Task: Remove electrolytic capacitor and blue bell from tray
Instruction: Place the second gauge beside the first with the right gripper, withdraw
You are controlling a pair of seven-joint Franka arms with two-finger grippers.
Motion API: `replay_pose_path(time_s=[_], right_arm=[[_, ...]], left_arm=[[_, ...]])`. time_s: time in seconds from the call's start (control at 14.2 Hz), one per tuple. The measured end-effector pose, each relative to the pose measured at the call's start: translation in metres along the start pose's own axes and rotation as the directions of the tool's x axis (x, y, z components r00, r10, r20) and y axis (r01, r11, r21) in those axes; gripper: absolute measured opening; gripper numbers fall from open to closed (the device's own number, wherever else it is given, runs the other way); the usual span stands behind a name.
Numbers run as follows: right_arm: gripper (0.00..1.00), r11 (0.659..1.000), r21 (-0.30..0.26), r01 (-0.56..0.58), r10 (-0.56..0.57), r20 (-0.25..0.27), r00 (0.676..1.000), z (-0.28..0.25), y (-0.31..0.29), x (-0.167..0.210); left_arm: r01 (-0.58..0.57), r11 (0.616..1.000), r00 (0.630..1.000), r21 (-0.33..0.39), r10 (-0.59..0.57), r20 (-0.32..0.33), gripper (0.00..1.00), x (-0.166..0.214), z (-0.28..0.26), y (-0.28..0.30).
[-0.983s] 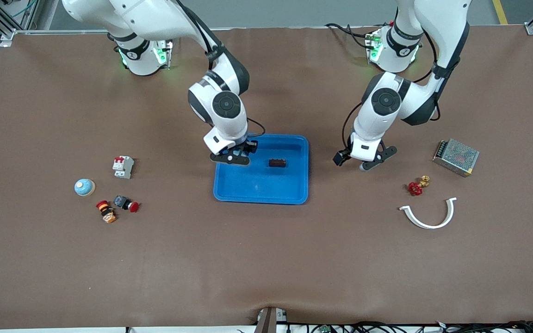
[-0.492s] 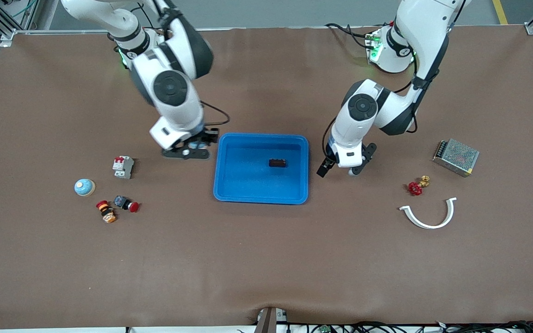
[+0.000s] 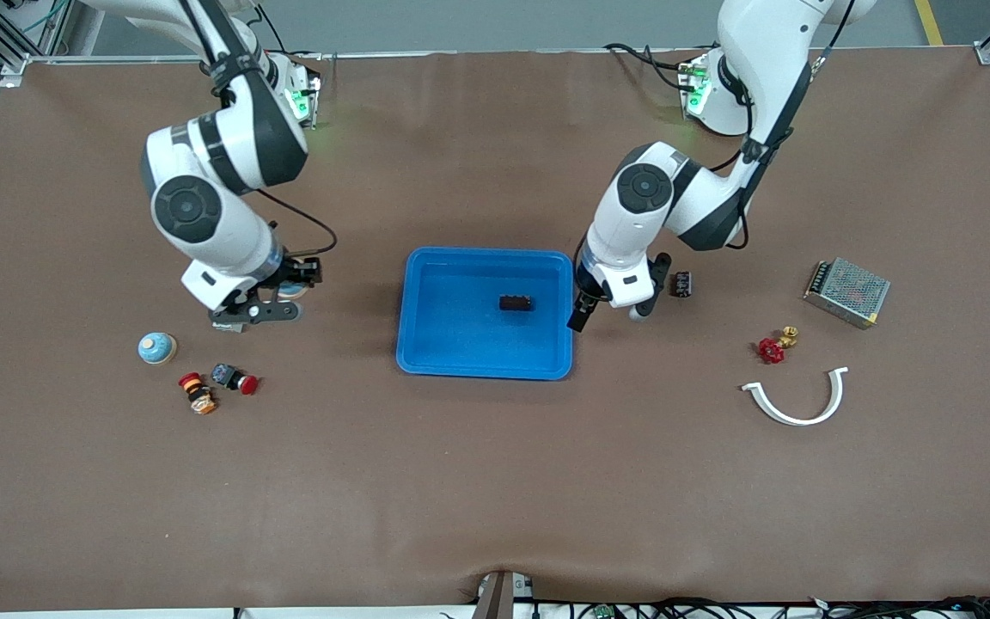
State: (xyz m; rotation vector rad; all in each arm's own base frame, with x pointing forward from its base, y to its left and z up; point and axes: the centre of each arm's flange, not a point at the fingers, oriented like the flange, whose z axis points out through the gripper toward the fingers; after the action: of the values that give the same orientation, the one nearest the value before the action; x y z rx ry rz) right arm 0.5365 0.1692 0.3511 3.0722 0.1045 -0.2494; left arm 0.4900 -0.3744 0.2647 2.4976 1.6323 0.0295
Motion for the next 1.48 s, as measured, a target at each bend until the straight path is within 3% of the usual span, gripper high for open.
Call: replay_pose_path(time_s=[0.28, 0.63, 1.05, 1.48], right_arm=[[0.66, 0.999, 0.022, 0.027, -0.026, -0.052, 0.998, 0.034, 0.042, 0.004], [0.66, 0.999, 0.035, 0.028, -0.026, -0.076, 0.997, 0.07, 0.071, 0.018], [0.66, 0.998, 0.046, 0.031, -0.026, -0.103, 0.994, 0.147, 0.067, 0.027], [0.66, 0.998, 0.05, 0.031, -0.026, -0.109, 0.994, 0.171, 0.066, 0.029]], left_arm=[[0.092, 0.996, 0.996, 0.014, -0.092, 0.012, 1.0, -0.033, 0.007, 0.021], [0.166, 0.985, 0.986, 0.039, -0.166, 0.015, 1.0, -0.067, 0.039, 0.027], [0.228, 0.973, 0.974, 0.021, -0.228, -0.006, 1.0, -0.08, 0.063, 0.04], [0.237, 0.971, 0.971, 0.027, -0.237, -0.006, 1.0, -0.097, 0.068, 0.037]])
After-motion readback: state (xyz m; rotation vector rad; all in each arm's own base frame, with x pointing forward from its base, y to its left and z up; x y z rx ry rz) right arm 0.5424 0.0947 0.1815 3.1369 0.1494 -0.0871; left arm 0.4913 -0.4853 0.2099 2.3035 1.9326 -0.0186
